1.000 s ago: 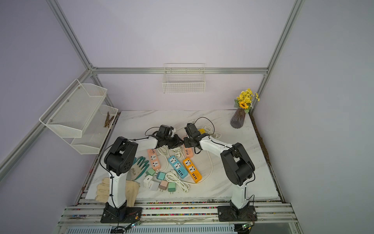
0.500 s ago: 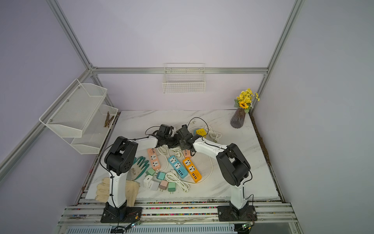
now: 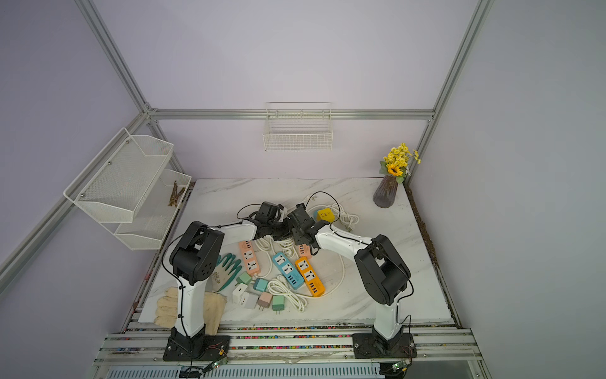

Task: Pull the plug off the socket
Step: Remove the plug from the socket, then place the plug at the center of the board.

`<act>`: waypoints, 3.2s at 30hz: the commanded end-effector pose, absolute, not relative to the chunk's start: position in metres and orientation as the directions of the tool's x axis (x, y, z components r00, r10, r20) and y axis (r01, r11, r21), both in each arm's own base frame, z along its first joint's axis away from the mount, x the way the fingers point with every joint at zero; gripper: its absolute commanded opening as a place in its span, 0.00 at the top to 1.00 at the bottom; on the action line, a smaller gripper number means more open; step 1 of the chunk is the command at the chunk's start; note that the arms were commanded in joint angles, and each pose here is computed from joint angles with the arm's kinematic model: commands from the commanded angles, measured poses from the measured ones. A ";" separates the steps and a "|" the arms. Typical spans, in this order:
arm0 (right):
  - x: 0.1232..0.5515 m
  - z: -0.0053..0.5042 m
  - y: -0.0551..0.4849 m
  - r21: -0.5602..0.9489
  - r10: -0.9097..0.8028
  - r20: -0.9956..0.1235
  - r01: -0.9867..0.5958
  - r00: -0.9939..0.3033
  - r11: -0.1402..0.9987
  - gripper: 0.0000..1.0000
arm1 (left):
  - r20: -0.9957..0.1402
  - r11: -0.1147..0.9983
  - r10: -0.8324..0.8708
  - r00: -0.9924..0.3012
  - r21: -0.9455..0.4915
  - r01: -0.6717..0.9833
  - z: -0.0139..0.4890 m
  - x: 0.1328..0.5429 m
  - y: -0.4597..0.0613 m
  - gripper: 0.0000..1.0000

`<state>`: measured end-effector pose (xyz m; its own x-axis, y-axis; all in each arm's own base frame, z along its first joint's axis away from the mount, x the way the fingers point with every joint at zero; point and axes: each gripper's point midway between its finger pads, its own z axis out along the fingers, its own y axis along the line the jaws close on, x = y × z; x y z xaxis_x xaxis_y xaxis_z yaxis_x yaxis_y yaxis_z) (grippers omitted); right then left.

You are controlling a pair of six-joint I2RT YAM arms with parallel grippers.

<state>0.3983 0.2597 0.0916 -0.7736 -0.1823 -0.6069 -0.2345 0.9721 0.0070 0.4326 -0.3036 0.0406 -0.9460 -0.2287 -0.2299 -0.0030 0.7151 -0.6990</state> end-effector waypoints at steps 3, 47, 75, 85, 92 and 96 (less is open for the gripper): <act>0.398 0.129 0.266 0.161 -0.100 -0.646 -0.264 -0.757 0.951 0.76 | -0.097 0.885 -0.225 -0.969 -0.436 -0.162 -0.053 0.387 -0.251 0.78; 0.315 0.170 0.221 0.759 0.267 -0.583 -0.398 -0.767 0.515 0.74 | -0.839 0.779 -0.128 -0.529 -0.415 0.469 0.172 0.366 -0.230 0.37; 0.315 0.061 0.160 0.601 0.279 -0.492 -0.089 -0.825 0.795 0.52 | -0.873 0.758 -0.248 -0.419 -0.444 0.478 0.184 0.364 -0.215 0.00; 0.316 0.101 0.138 0.530 0.301 -0.646 -0.130 -0.701 0.838 0.36 | -0.881 0.707 -0.244 -0.406 -0.448 0.547 0.192 0.356 -0.225 0.00; 0.300 0.145 0.162 0.605 0.315 -0.726 -0.349 -0.611 0.716 0.37 | -0.864 0.678 -0.258 -0.433 -0.481 0.556 0.185 0.356 -0.231 0.01; 0.292 0.157 0.175 0.630 0.311 -0.735 -0.436 -0.603 0.643 0.38 | -0.857 0.676 -0.264 -0.442 -0.491 0.549 0.183 0.357 -0.231 0.01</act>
